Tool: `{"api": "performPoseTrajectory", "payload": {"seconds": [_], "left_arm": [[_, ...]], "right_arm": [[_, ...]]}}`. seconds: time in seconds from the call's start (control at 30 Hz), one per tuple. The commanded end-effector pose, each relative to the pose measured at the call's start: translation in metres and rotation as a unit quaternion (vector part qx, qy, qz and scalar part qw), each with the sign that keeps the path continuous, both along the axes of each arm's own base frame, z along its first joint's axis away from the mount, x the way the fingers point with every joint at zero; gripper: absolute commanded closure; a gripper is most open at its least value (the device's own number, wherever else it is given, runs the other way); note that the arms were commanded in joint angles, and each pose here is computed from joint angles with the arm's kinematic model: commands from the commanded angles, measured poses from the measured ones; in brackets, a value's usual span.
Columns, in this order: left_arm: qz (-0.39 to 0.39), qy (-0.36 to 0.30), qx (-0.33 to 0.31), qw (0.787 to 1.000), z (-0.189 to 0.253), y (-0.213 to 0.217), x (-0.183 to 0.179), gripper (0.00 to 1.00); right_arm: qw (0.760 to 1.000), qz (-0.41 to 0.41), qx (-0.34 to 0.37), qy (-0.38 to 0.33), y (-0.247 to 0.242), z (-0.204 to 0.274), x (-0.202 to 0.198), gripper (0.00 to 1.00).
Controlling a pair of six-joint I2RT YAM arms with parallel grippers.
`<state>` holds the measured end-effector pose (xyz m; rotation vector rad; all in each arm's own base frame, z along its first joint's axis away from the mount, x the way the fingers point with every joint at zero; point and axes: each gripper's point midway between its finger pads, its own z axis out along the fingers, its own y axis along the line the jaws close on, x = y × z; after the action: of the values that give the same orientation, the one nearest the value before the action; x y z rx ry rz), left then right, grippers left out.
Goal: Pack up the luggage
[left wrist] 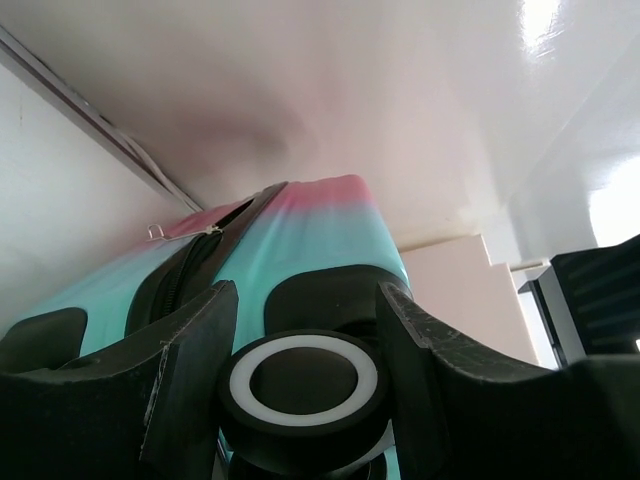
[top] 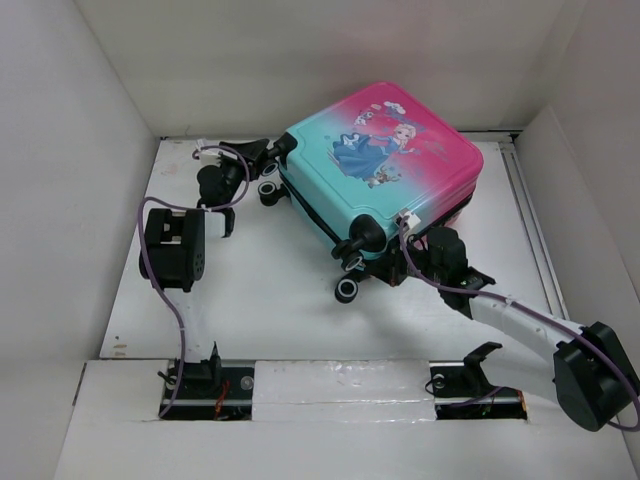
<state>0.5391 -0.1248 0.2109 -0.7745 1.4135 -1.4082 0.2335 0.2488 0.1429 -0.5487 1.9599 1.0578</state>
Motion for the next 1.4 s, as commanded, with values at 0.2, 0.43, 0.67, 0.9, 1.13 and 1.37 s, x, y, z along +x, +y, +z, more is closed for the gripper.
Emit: {"api": "performPoseTrajectory", "payload": {"seconds": [0.2,0.43,0.67,0.9,1.13,1.37], "left_arm": [[0.019,-0.065,0.006,0.998,0.037,0.007,-0.026,1.00],[0.044,-0.083,0.030,0.995,0.047,0.017,-0.096,1.00],[0.014,-0.073,0.070,0.995,0.031,-0.017,-0.167,1.00],[-0.021,-0.087,0.083,0.992,0.041,-0.049,-0.204,1.00],[-0.058,-0.102,0.072,0.990,0.053,-0.079,-0.226,1.00],[-0.119,-0.121,0.070,0.983,0.066,-0.115,-0.258,1.00]], "right_arm": [[0.996,-0.051,0.048,-0.057,-0.009,0.042,0.040,1.00],[0.990,-0.072,0.090,-0.081,-0.032,0.089,0.115,1.00],[0.987,-0.113,0.088,-0.068,-0.038,0.071,0.116,1.00],[0.975,-0.159,0.148,-0.038,-0.004,0.014,0.039,1.00],[0.979,-0.167,0.091,-0.070,0.046,0.018,0.049,1.00],[0.992,-0.042,0.091,-0.076,0.128,0.032,0.032,1.00]]}}
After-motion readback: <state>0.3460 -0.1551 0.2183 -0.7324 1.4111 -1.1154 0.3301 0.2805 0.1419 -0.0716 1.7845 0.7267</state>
